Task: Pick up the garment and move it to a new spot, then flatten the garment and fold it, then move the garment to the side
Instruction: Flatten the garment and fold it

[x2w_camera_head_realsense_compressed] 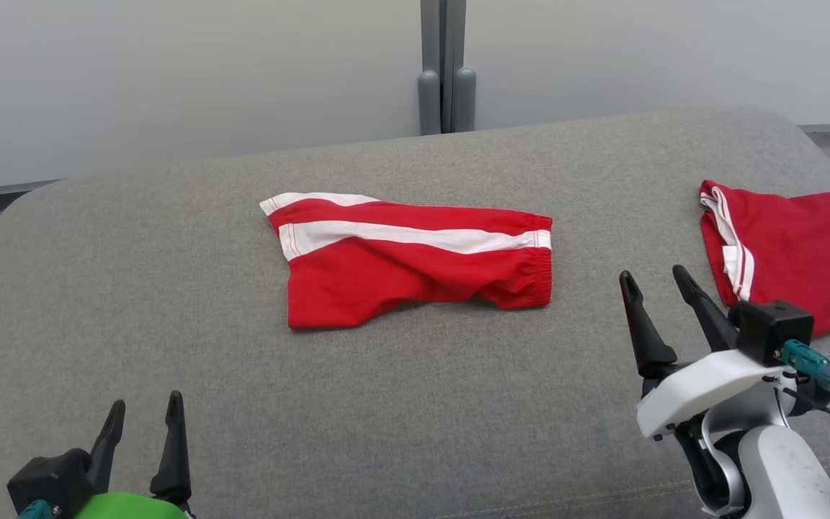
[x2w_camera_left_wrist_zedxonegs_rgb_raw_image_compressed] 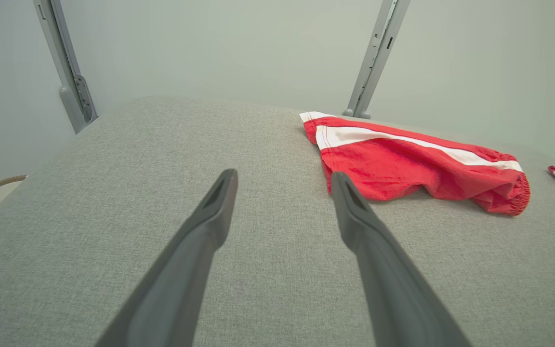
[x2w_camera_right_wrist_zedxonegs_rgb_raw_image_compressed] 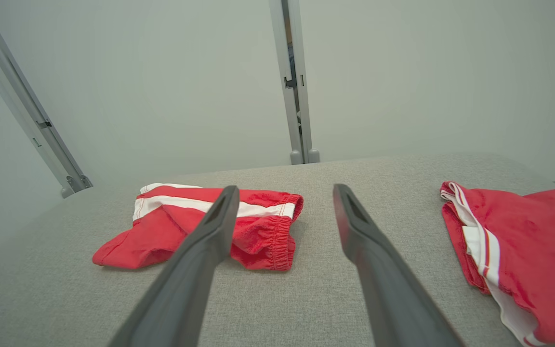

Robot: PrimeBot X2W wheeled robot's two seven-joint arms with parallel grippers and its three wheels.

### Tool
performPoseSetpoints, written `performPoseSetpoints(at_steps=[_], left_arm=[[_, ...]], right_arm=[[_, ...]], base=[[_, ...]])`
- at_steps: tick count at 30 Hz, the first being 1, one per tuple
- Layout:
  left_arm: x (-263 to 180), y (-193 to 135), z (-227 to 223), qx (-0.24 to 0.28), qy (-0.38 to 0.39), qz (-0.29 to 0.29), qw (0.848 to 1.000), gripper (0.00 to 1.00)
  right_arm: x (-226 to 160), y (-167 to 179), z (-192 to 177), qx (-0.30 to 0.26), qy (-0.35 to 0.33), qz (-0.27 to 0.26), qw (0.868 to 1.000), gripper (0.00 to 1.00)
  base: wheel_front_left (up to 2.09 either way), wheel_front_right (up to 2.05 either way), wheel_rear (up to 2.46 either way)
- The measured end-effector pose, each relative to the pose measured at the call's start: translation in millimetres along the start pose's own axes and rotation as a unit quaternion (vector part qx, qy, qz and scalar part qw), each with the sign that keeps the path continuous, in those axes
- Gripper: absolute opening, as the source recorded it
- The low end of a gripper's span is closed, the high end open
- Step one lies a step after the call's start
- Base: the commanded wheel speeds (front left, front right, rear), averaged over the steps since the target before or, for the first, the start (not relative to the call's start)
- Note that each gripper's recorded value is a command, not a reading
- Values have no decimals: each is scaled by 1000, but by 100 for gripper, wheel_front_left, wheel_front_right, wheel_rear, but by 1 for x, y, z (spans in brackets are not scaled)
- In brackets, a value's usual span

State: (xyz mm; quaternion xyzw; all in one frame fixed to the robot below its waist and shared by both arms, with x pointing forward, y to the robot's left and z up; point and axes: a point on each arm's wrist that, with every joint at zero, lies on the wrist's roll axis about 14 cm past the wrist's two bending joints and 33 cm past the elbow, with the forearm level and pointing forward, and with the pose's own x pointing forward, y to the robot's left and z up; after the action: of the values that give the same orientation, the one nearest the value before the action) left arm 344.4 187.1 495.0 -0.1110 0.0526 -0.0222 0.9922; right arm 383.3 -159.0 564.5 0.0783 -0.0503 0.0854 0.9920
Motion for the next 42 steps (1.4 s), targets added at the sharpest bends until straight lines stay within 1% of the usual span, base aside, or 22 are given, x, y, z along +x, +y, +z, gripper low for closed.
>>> performPoseSetpoints(at_steps=[7,14,18,23,27,29,31,36,42], left_arm=[[-4,3,-2,-4,-1,5,1000,100],[-3,-1,-6,-7,7,-4,1000,100],[6,-6,-6,-3,15,-15,1000,100],[17,-18,-3,-5,14,-32,999,100],[24,-28,-2,-8,12,-47,999,100],[27,-31,-4,-7,14,-51,999,100],[30,-34,-4,-7,14,-55,998,100],[39,-40,-4,-5,14,-65,998,100],[45,-35,-11,-3,24,-59,998,100]], right_arm=[[-3,5,-1,0,7,3,1000,100],[-1,5,-1,1,10,4,1000,100],[1,5,-6,2,21,5,1000,100],[13,-5,-14,-3,55,6,998,100],[32,-21,-19,-3,85,1,996,100],[44,-28,-23,2,105,0,994,100],[56,-32,-28,19,122,-2,992,100],[86,-39,-50,51,177,-1,983,100],[115,-26,-86,104,235,14,966,100]], base=[[0,0,0],[0,0,0],[0,0,0],[0,0,0],[0,0,0],[0,0,0],[0,0,0],[0,0,0],[0,0,0]])
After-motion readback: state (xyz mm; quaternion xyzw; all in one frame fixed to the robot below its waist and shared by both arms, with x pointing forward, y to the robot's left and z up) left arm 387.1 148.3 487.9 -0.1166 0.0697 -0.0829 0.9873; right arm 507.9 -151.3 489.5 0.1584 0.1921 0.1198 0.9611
